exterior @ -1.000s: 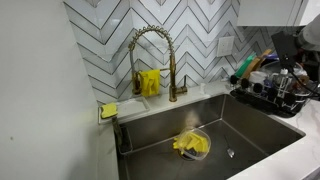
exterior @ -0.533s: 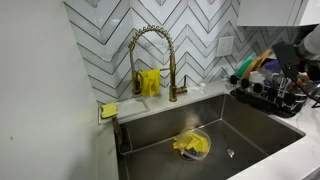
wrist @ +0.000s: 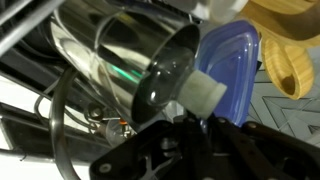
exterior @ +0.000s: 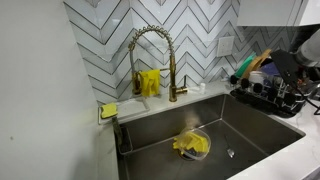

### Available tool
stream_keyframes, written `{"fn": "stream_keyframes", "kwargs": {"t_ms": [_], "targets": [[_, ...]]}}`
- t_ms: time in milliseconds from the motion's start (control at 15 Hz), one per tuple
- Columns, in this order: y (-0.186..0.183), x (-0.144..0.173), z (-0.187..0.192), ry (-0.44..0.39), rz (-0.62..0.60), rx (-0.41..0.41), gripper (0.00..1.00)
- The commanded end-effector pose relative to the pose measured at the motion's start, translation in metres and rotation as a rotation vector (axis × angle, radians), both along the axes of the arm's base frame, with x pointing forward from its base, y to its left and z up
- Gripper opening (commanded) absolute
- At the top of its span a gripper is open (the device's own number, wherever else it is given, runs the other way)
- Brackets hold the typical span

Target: Pick up the blue lunch box lid and put it on the clear lunch box, pick up the clear lunch box lid with the blue lunch box lid and put it on the kitchen counter

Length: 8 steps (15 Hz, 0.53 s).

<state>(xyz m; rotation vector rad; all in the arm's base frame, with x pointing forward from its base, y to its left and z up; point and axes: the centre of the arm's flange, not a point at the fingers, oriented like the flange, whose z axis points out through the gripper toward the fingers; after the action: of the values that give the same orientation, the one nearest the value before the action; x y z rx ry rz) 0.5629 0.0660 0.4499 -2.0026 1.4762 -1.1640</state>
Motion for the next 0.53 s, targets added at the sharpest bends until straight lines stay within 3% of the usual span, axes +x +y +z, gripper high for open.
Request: {"fn": "stream_keyframes", "kwargs": {"t_ms": [0,200,400,467], "targets": [[-0.0013,0.0063,-0.0019,-0.007,0.037,0.020,0.02],[-0.0009,0.0105,-0.0013,-0.008,0.045,0.025,0.02],[-0.0062,0.0127,-0.0062,0.016,0.034,0.006,0.10],[-0.0078,0.0135,-0.0075,0.019,0.035,0.004,0.18]]}}
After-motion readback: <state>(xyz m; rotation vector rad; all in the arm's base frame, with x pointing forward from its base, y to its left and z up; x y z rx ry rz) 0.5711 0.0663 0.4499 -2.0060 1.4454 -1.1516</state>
